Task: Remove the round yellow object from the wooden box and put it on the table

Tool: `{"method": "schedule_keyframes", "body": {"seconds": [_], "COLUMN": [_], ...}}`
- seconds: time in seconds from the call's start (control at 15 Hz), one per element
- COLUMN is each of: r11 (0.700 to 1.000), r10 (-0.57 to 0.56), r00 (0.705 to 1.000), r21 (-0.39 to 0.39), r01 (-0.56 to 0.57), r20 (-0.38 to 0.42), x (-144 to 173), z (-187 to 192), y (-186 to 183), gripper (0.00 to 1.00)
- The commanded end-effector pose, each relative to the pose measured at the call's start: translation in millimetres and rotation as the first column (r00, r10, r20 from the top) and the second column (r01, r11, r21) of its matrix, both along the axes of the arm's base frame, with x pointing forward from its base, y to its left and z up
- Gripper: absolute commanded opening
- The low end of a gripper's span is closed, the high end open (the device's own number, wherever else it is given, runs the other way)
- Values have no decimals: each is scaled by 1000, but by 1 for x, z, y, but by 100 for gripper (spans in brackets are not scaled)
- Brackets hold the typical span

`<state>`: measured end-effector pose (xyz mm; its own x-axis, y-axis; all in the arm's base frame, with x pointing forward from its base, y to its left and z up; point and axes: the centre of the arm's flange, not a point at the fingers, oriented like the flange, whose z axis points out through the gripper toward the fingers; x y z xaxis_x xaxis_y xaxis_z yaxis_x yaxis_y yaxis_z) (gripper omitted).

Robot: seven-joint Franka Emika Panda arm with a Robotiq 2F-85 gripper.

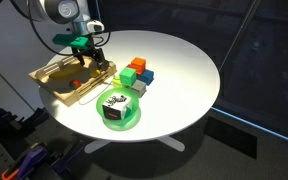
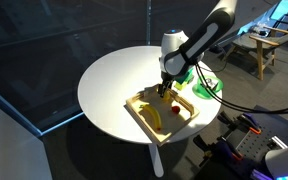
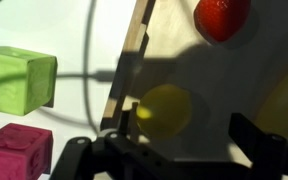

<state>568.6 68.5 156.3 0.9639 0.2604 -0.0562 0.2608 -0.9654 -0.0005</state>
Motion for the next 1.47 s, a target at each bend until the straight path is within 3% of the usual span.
{"method": "schedule_keyframes", "body": {"seconds": [0.0,1.13,1.2,1.27,1.4], "r11": [1000,1000,1000,1000,1000], "r10": [7,-9,-9,-10,-14], "r00": [1000,1000,1000,1000,999], "r21": [-20,-20,-20,-20,-21], "r01": [-7,8,8,10,13], "r20": [1,-26,-27,-29,-33], "x": [14,17,17,17,17], "z": [-3,-25,-26,-26,-27], "y": [0,-8,-8,-8,-9], "gripper": [100,100,93,72,67]}}
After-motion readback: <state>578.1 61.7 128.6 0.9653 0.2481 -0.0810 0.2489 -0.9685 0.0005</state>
